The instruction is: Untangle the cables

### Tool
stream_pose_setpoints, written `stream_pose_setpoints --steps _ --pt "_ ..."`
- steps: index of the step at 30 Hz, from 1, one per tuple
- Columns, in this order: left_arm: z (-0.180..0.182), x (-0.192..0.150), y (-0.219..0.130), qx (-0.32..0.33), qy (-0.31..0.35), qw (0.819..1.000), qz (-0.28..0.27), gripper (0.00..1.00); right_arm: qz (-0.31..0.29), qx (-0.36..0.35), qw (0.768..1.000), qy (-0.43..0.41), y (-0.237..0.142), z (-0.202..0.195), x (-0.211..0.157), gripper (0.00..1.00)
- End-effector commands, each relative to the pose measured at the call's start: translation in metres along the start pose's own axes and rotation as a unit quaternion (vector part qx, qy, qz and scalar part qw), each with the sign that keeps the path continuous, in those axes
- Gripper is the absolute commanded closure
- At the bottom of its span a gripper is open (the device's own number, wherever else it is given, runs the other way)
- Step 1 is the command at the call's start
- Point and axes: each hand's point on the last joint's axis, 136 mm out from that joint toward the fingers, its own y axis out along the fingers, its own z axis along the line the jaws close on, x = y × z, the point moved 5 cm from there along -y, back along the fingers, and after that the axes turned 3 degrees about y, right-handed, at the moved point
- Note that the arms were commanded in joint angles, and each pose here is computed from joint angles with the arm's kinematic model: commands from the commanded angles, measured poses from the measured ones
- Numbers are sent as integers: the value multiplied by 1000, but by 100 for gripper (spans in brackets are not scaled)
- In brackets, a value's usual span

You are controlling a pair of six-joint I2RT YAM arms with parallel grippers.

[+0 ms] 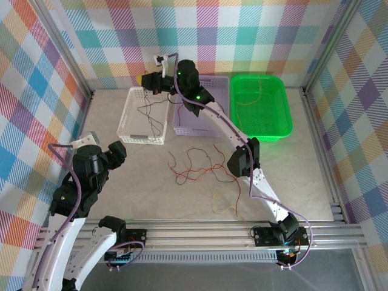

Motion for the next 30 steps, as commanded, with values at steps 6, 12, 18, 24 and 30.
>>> stream_pose_setpoints --steps 6,12,18,24,30 --pt "-2 1 0 -4 9 1000 -10 22 -77 -30 996 -30 -4 10 32 100" --pt "-2 0 0 -4 12 1000 -9 22 -102 -90 990 -21 -2 -28 21 100" --pt "-4 0 1 -7 14 1000 -6 22 -78 -162 984 18 -4 -92 -15 100" --pt "-4 -1 2 -7 17 1000 -5 22 -45 -206 975 69 -11 -141 -53 100" --pt "-4 -1 2 -7 17 1000 -4 22 -22 -268 957 107 -19 -157 -70 91"
